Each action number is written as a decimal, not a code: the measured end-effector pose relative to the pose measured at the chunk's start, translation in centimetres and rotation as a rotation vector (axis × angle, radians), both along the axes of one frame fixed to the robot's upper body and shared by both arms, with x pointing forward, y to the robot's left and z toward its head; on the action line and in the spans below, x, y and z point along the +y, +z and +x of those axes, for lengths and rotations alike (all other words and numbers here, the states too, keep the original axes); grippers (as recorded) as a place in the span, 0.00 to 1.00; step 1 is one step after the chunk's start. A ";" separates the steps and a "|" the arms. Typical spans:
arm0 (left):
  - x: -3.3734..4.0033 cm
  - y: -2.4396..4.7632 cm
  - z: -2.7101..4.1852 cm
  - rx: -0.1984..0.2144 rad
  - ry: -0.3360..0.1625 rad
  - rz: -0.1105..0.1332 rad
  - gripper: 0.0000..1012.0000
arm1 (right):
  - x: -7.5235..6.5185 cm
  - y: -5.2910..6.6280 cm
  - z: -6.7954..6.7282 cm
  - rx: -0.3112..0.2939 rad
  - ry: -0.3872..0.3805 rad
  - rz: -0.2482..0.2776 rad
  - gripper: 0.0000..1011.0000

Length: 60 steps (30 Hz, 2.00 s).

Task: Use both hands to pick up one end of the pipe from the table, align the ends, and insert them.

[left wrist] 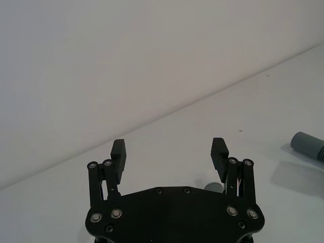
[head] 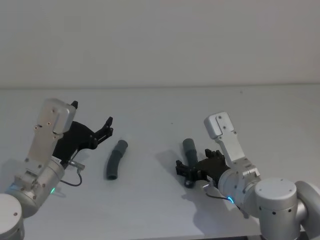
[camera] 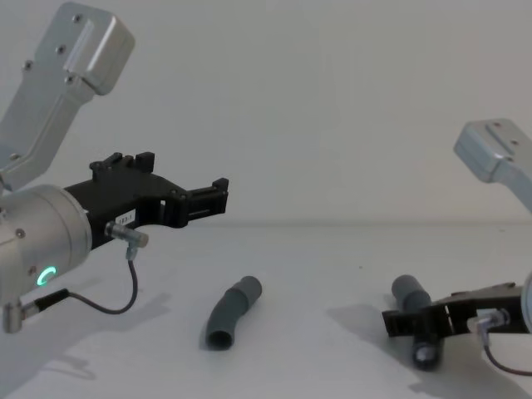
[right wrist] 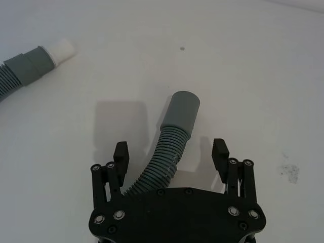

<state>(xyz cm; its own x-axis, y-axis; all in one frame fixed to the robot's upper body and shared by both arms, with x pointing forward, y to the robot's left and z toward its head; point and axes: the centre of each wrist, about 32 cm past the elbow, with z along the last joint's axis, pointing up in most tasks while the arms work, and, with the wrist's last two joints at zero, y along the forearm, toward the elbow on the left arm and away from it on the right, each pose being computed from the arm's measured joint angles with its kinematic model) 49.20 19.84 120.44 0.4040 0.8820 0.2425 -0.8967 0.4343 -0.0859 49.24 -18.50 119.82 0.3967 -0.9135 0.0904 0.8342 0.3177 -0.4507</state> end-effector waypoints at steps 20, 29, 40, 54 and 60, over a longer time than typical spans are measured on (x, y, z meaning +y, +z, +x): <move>0.00 0.00 0.00 0.000 0.000 0.000 0.99 | 0.3 -0.3 0.7 0.022 -0.004 -0.009 0.47; 0.00 0.00 0.00 0.000 0.000 0.000 0.99 | 0.4 -0.4 0.8 0.024 -0.004 -0.010 0.25; 0.00 0.00 0.00 0.000 0.000 0.000 0.99 | -0.1 -0.6 0.7 -0.005 -0.007 -0.016 0.24; 0.00 0.00 0.00 0.000 0.000 0.000 0.99 | -1.8 0.1 0.5 -0.165 0.018 -0.039 0.24; 0.00 0.00 0.00 0.000 0.000 0.000 0.99 | -2.8 0.6 0.3 -0.253 0.044 -0.056 0.24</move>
